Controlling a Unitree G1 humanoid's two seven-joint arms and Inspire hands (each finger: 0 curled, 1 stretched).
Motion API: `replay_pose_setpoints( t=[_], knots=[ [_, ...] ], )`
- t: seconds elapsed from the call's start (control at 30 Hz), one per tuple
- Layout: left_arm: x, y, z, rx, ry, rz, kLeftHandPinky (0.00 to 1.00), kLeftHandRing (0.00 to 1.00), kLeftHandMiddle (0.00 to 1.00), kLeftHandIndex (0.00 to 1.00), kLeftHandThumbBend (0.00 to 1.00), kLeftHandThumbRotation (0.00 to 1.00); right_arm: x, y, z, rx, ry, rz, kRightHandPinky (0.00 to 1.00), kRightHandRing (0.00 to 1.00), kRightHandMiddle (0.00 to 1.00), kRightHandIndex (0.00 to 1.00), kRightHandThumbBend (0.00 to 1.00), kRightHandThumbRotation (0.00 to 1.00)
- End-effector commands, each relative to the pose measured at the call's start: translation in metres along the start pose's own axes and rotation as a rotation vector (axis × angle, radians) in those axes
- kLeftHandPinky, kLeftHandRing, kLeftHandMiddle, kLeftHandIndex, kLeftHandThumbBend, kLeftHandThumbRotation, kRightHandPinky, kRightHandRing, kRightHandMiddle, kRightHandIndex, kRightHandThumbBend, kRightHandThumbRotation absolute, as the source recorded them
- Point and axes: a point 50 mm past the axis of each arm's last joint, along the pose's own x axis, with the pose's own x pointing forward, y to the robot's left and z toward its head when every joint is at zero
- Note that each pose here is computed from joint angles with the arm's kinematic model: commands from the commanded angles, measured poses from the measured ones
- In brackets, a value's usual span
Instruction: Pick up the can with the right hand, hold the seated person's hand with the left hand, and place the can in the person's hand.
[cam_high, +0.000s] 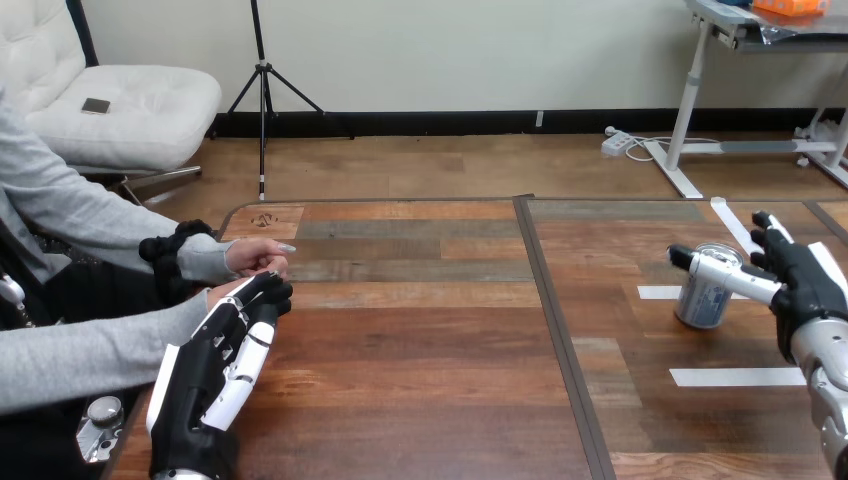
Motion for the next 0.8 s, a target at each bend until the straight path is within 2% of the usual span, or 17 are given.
replay_pose_setpoints(
  t=[0.0, 0.23, 0.43, 0.57, 0.77],
  knots=[
    [0.0175, 0.0019, 0.0163, 0.029, -0.089, -0.023, 0.89, 0.83, 0.8, 0.78, 0.3, 0.54, 0.0054, 0.0051, 0.0157, 0.01, -0.029, 0.002, 1.0, 1.0, 1.0, 0.99, 1.0, 0.22],
    [0.0169, 0.0015, 0.0165, 0.027, -0.081, -0.019, 0.89, 0.84, 0.8, 0.78, 0.29, 0.54, 0.0058, 0.0074, 0.0145, -0.034, -0.009, -0.007, 0.98, 0.98, 0.98, 0.96, 1.0, 0.16],
    [0.0173, 0.0015, 0.0166, 0.022, -0.087, -0.029, 0.89, 0.84, 0.81, 0.78, 0.28, 0.54, 0.0058, 0.0086, 0.0143, -0.083, -0.007, -0.012, 0.84, 0.91, 0.92, 0.93, 1.0, 0.11],
    [0.0176, 0.0014, 0.0164, 0.019, -0.09, -0.03, 0.89, 0.84, 0.81, 0.78, 0.27, 0.54, 0.0057, 0.0089, 0.0148, -0.107, -0.015, -0.014, 0.79, 0.88, 0.89, 0.91, 1.0, 0.1],
    [0.0176, 0.0012, 0.0162, 0.015, -0.088, -0.029, 0.89, 0.84, 0.81, 0.78, 0.27, 0.54, 0.0058, 0.0092, 0.014, -0.079, -0.008, -0.018, 0.81, 0.87, 0.87, 0.88, 1.0, 0.04]
  ],
)
